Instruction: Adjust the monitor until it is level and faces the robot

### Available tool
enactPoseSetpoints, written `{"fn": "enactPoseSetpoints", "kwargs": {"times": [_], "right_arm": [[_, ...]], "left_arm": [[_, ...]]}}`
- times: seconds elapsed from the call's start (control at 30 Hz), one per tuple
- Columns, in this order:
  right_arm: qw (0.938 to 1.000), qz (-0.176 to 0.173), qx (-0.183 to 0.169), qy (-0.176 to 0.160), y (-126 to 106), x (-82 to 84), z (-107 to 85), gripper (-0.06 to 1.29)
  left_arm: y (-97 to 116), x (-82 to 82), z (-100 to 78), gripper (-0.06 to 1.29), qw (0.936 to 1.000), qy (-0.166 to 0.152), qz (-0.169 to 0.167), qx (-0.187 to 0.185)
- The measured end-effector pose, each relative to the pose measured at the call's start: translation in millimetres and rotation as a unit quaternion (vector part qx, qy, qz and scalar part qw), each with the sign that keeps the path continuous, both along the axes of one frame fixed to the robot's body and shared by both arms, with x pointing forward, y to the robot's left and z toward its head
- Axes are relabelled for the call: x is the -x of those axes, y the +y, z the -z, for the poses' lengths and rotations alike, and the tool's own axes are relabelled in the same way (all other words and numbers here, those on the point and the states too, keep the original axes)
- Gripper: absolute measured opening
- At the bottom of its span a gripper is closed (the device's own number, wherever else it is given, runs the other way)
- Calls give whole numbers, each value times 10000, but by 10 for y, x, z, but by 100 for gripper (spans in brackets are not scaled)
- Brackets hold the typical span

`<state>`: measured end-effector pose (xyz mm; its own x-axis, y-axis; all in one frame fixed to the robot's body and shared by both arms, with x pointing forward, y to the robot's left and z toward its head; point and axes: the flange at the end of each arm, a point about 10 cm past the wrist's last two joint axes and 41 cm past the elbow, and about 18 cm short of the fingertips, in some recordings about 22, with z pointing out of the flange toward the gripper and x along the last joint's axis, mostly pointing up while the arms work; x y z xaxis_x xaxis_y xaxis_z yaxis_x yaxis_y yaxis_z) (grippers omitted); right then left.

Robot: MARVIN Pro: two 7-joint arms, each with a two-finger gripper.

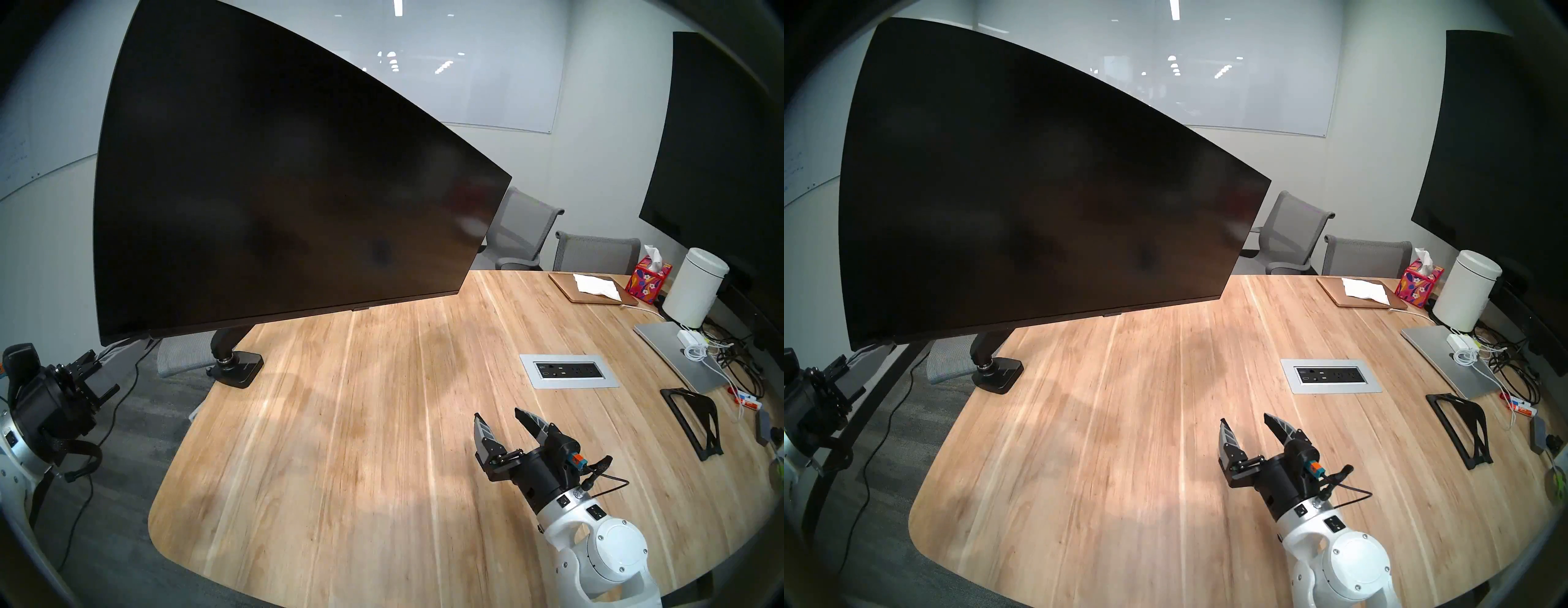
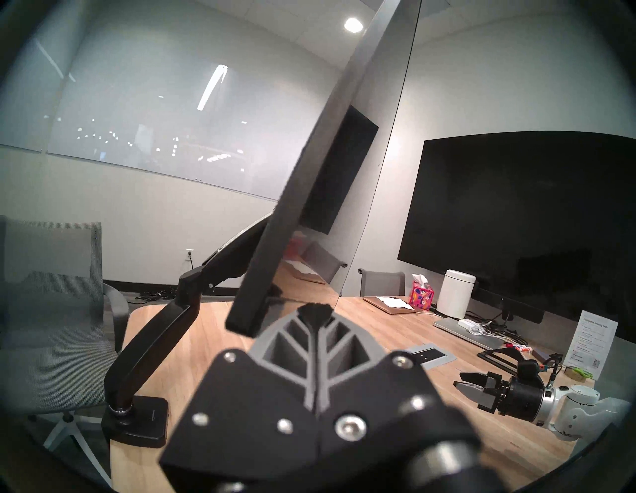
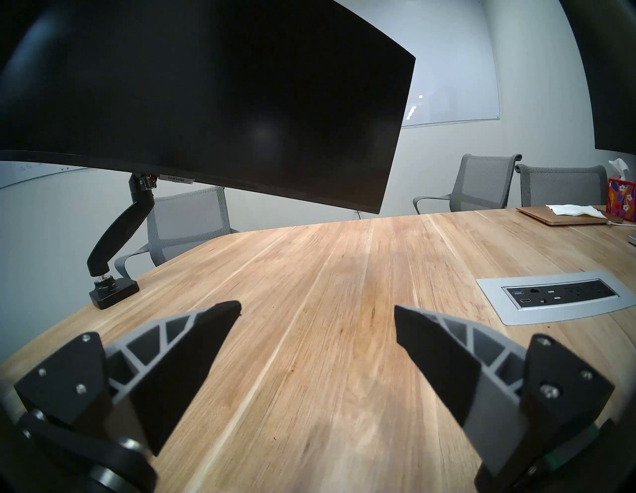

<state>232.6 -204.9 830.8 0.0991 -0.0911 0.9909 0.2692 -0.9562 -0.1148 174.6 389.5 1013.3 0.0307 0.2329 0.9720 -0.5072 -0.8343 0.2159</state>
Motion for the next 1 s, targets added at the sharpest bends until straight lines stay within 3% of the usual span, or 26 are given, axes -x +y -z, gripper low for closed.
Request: {"fn": "enactPoseSetpoints", "kwargs": {"times": [1.0], "right_arm": [[10000, 0, 0, 0, 0, 0, 0, 123]], "left_arm": [[247, -274, -61, -2, 9986, -93, -491, 179]]}}
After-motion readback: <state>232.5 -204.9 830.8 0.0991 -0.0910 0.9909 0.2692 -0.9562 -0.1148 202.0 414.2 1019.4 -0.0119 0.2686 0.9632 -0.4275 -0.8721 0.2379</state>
